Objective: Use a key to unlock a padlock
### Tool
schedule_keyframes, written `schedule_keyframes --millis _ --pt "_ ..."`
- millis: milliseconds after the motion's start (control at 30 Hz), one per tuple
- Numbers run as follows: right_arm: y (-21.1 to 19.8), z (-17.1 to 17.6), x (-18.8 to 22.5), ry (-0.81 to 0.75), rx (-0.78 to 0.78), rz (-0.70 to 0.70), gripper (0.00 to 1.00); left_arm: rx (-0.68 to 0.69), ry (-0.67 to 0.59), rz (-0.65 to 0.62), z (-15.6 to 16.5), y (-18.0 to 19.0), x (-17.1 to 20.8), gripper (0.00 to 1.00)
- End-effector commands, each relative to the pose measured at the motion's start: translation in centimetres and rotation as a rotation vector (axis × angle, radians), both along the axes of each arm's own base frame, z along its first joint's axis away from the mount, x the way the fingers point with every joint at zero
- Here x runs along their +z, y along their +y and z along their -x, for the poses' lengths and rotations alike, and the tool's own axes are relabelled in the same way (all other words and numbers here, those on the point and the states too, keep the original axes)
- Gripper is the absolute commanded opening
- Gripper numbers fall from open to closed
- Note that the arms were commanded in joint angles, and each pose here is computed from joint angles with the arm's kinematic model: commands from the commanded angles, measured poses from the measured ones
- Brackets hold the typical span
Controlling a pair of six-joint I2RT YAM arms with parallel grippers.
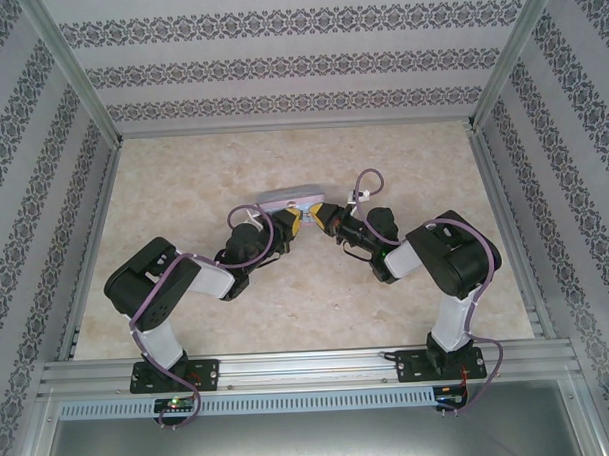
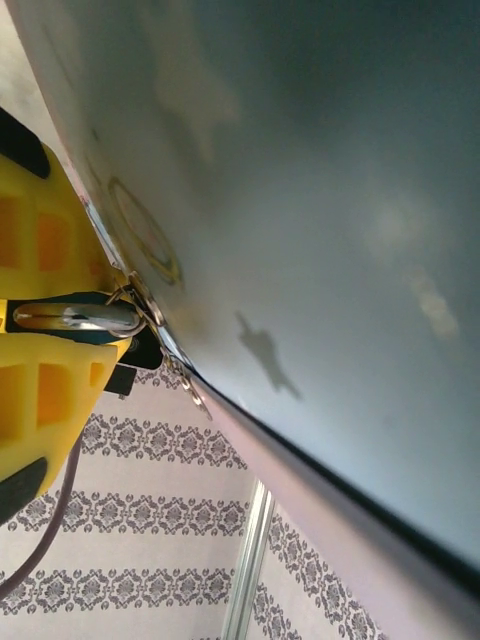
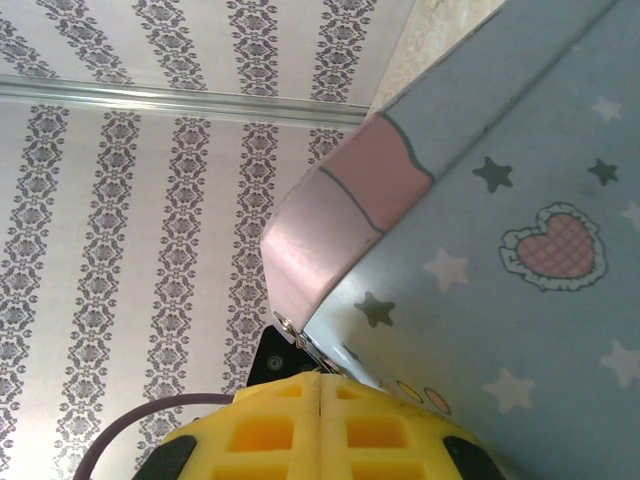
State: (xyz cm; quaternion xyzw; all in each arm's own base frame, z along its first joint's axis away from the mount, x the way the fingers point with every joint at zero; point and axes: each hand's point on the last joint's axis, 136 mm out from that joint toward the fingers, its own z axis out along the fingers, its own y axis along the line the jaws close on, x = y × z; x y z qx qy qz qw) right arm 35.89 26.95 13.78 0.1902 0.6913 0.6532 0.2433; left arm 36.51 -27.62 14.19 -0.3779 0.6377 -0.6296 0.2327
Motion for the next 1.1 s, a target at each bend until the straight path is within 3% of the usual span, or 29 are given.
schedule_keyframes --millis 0,1067 --pt "0.9 -0.5 0.7 -0.028 0.018 -0.016 0.00 -0.182 -0.155 0.176 2.8 -3.8 6.2 0.00" --pt "2.5 0.9 0.5 -0.012 0.074 -0.021 0.00 -0.169 -0.141 0.230 2.6 -3.9 6.8 0.00"
